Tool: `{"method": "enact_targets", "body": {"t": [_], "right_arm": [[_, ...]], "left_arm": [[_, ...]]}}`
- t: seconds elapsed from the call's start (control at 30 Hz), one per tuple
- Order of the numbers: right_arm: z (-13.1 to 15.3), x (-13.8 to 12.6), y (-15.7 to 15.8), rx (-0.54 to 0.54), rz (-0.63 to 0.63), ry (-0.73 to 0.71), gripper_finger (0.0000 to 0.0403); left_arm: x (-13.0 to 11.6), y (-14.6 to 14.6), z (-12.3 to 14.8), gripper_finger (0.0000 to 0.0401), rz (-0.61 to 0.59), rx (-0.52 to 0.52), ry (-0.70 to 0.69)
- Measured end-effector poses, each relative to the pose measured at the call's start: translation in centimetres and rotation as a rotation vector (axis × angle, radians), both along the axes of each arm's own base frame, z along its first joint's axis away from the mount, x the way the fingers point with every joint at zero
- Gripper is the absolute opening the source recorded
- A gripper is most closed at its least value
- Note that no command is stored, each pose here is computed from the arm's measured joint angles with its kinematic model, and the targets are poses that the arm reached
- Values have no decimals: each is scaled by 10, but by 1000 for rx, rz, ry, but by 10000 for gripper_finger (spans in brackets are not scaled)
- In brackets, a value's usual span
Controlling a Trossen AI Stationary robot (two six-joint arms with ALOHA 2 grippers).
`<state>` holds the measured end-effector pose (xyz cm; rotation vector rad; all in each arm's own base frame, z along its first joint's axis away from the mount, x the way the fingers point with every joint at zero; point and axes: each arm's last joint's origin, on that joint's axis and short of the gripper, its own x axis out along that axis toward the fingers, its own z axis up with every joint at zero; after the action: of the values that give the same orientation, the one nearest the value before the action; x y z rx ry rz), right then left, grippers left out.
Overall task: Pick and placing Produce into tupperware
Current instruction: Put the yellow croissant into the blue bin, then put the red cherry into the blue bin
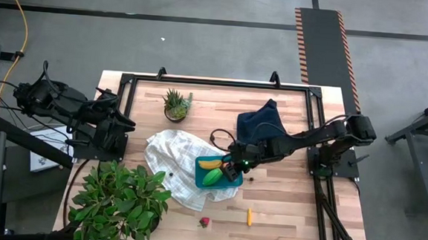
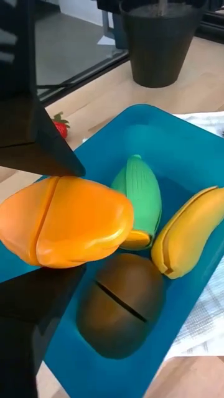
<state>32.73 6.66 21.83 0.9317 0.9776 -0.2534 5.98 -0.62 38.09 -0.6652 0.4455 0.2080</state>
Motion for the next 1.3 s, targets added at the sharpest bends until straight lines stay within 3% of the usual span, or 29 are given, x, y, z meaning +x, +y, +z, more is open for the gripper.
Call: {"method": "enact_targets", "body": {"t": [0.83,1.3], "right_arm": [[2,2,1,10,30,-36,240],[35,28,-24,27,-20,-439,240]], "left_arm": [[0,0,0,111,-1,1,1],[0,0,0,111,-1,2,2]]}}
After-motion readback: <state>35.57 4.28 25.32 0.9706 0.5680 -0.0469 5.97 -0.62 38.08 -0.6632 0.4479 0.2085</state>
